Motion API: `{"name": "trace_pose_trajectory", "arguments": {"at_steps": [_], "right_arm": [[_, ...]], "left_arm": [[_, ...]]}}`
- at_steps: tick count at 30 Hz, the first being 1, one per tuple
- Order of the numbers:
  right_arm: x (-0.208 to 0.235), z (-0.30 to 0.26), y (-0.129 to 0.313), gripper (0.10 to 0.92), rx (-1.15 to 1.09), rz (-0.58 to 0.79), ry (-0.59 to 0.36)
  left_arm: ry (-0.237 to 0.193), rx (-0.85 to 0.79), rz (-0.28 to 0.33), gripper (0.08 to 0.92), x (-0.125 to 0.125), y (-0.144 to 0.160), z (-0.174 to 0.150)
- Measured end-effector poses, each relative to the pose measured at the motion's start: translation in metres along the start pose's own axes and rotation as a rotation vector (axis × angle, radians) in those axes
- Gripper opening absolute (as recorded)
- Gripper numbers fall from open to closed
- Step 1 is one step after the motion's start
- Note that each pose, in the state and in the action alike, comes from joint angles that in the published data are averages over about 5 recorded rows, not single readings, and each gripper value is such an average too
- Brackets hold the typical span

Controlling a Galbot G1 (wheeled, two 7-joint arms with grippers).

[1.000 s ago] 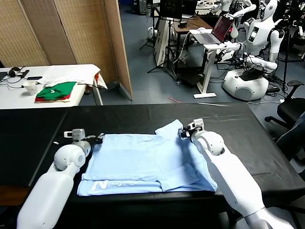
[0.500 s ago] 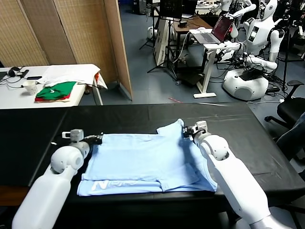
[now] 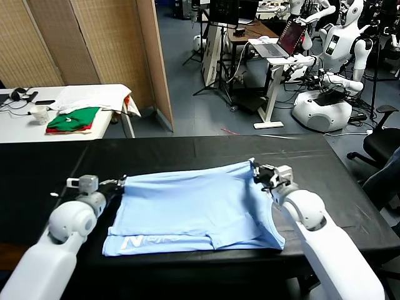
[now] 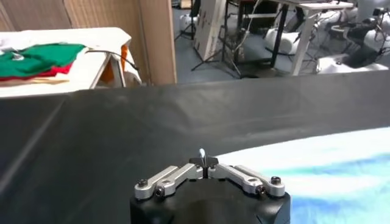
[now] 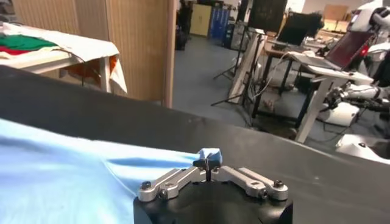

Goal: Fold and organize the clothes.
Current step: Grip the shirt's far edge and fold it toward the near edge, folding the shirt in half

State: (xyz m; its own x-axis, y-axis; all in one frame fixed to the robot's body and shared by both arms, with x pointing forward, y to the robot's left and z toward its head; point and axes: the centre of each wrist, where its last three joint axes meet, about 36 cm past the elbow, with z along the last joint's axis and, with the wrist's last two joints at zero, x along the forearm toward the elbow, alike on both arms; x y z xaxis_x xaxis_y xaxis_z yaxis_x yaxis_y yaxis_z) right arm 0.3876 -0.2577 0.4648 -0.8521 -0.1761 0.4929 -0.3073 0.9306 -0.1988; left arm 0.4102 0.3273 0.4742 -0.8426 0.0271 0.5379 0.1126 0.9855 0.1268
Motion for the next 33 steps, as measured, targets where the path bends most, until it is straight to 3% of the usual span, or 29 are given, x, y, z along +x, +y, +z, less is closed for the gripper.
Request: {"name": "trace_pose_trajectory", "arguments": {"at_steps": [12,28,31,33], "right_arm": [[0.032,0.029,0.01,0.14,-0.024,-0.015,0.068],[0.053,0.041,0.028,0.145,-0.036,-0.048,0.112],[0.059,0.039,0.029,0.213,-0.041,-0.055,0.116],[0.065,0.037,0.03,0.322,-0.047,-0.06,0.111]], "left_arm": [[0.033,-0.078,-0.019,0.147,0.04,-0.022,0.031],[0.092,-0.089,-0.046,0.147,0.066,-0.033,0.061],[0.095,-0.088,-0.051,0.157,0.071,-0.035,0.063],[0.098,-0.087,-0.056,0.194,0.075,-0.037,0.065]]}}
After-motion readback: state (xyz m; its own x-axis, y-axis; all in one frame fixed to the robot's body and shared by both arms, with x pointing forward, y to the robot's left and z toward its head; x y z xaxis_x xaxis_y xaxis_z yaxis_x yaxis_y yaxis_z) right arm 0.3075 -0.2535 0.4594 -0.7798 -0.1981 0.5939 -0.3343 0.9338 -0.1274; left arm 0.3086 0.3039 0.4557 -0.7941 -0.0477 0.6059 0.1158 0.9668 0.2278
